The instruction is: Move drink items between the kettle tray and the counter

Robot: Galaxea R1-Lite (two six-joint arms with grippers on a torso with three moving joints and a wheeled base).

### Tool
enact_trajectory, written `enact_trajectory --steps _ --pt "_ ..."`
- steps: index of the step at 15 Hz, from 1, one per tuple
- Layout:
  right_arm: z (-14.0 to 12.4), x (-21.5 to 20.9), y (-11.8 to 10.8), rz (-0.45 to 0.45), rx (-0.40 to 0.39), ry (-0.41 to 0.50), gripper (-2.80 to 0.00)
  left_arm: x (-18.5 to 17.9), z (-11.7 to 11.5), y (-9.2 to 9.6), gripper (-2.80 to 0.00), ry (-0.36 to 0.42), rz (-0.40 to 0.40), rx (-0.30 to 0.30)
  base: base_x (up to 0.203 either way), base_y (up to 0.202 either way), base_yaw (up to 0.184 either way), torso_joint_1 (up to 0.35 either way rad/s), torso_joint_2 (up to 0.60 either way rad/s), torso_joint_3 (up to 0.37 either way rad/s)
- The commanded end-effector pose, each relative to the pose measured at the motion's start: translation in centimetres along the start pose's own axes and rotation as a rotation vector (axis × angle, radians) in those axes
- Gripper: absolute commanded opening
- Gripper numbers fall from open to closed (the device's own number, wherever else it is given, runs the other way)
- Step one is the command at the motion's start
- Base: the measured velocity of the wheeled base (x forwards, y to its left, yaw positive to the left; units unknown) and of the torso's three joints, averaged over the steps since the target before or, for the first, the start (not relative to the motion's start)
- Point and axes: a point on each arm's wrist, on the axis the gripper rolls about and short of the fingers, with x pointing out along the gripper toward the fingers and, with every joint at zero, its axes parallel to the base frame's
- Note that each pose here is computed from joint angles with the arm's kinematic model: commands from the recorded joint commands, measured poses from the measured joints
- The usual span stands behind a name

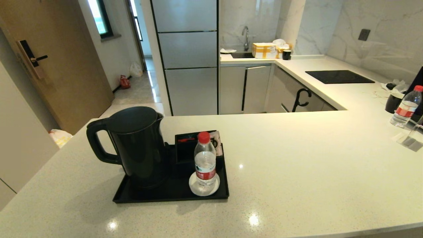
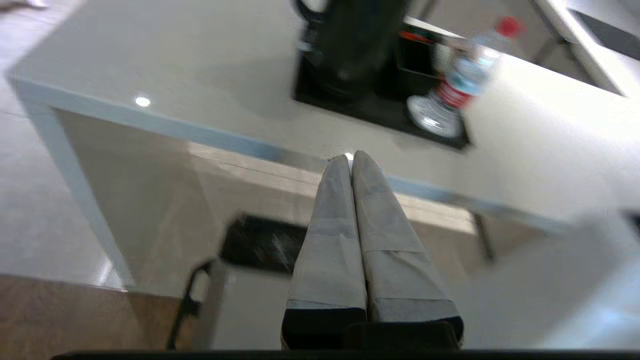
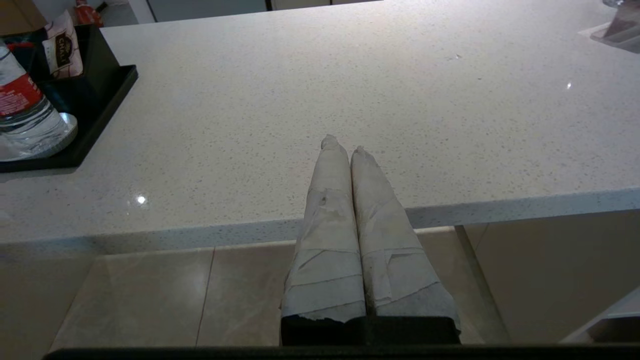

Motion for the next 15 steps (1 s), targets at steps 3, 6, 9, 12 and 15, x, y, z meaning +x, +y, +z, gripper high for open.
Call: enact_trajectory --steps 3,6,9,12,15 --pt "0.0 0.0 0.0 0.0 0.0 0.002 -2.8 6.6 -0.6 0.6 -2.8 -0.178 0.093 0.038 0.0 0.0 0.0 0.0 0.0 0.0" --pt "0.0 0.0 0.0 0.0 0.0 0.002 -2.8 11.6 -2.5 1.3 -2.8 -0.239 0.121 0.136 0.0 0.0 0.0 0.0 0.0 0.0" --pt "0.0 0.0 0.0 0.0 0.0 0.002 -2.8 13.9 -3.7 1.8 -2.8 -0.321 0.124 0.241 0.0 0.0 0.0 0.0 0.0 0.0" --pt "0.0 0.0 0.0 0.0 -0.001 0.002 -2.8 15.9 -6.1 2.3 -2.8 -0.271 0.021 0.315 0.0 0.0 0.0 0.0 0.0 0.0" --pt "0.0 0.0 0.0 0.0 -0.001 0.002 -2.8 16.5 -7.5 2.6 -2.8 -0.191 -0.033 0.341 0.0 0.0 0.0 0.0 0.0 0.0"
